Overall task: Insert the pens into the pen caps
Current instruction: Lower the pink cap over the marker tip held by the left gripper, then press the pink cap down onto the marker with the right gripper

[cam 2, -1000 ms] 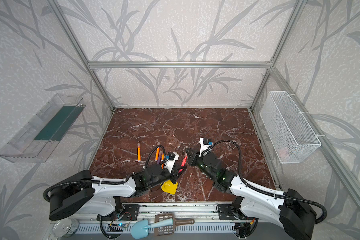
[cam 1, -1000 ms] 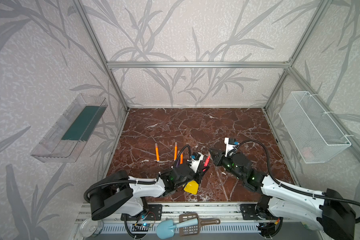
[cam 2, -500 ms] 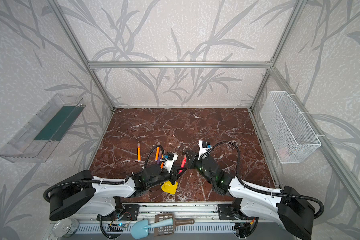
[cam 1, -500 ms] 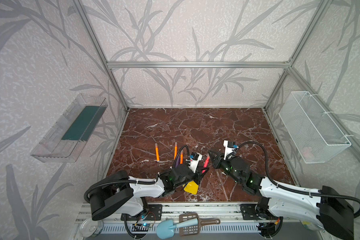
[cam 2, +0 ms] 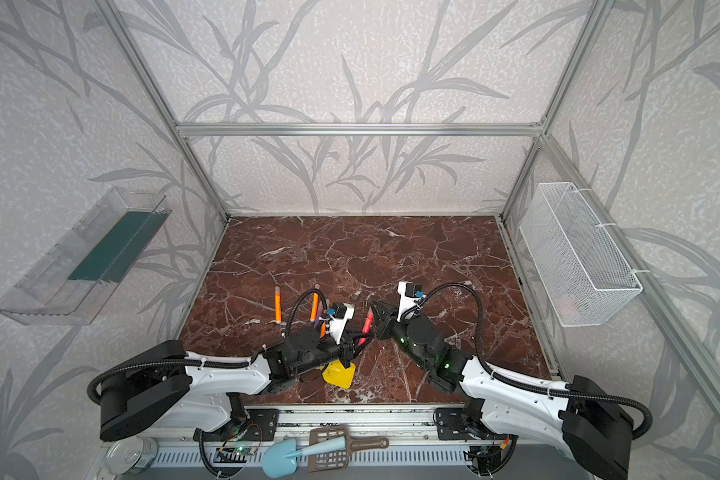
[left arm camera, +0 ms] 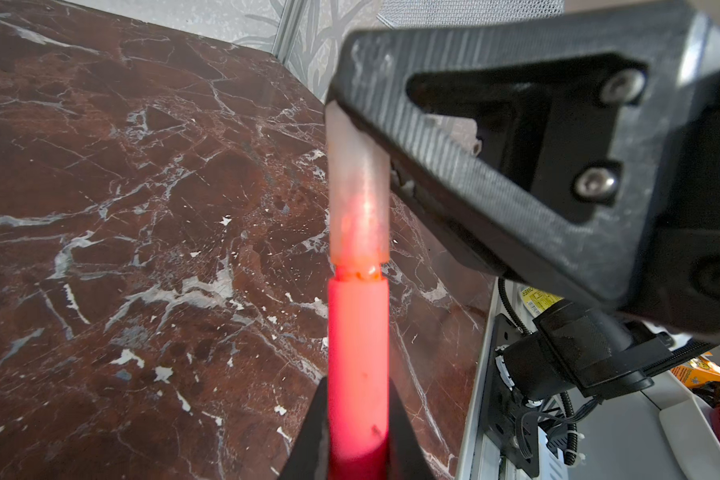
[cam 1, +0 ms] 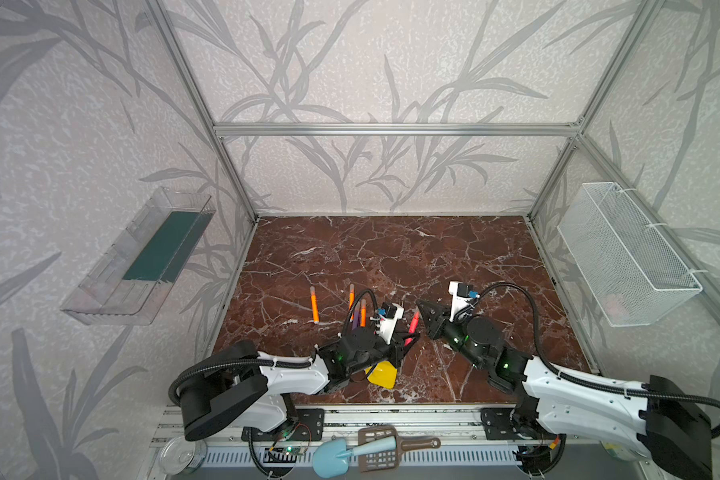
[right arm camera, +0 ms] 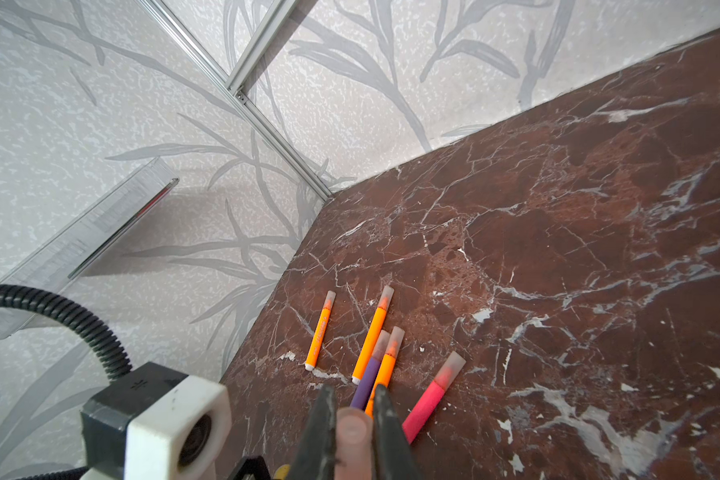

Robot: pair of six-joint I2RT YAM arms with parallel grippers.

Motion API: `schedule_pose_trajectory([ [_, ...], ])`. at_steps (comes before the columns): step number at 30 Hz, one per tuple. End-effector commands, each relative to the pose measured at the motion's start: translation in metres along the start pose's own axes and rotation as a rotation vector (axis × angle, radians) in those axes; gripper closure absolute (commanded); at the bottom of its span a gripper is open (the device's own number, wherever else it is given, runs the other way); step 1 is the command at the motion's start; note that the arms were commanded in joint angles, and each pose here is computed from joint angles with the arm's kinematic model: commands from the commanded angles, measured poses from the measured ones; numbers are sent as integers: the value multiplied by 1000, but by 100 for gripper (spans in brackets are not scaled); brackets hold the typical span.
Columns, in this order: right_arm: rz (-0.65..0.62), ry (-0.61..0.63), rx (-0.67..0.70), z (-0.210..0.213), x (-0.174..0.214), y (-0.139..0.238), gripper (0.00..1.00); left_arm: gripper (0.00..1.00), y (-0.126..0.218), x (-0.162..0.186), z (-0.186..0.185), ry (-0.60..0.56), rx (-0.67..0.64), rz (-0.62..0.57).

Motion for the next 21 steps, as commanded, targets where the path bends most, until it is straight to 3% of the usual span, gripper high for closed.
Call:
schedule_pose_trajectory([
  [1,96,23,-69,8,27,-4,100,100,3,-21,-15,-11,77,-91],
  [4,97,21,-68,2,36,-1,99,100,7,-22,-16,-6,90,-105],
  [9,75,17,-66,-4,36,7,88,100,10,-22,-17,-2,100,-110],
  [15,64,23,-57,-3,28,11,60,100,8,-21,-21,-12,118,-96],
  [21,-7,51,-7,1,-9,30,42,100,2,-15,-20,-54,117,-70],
])
Point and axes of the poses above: each gripper's point midway between its finger pads, its own y axis back along the fingers, its own z axis along the line the jaws close on, x = y × z, the point moved 2 cm from there along y, back along the fingers, and after that the axes turned 8 degrees about y, right-handed, at the moved point
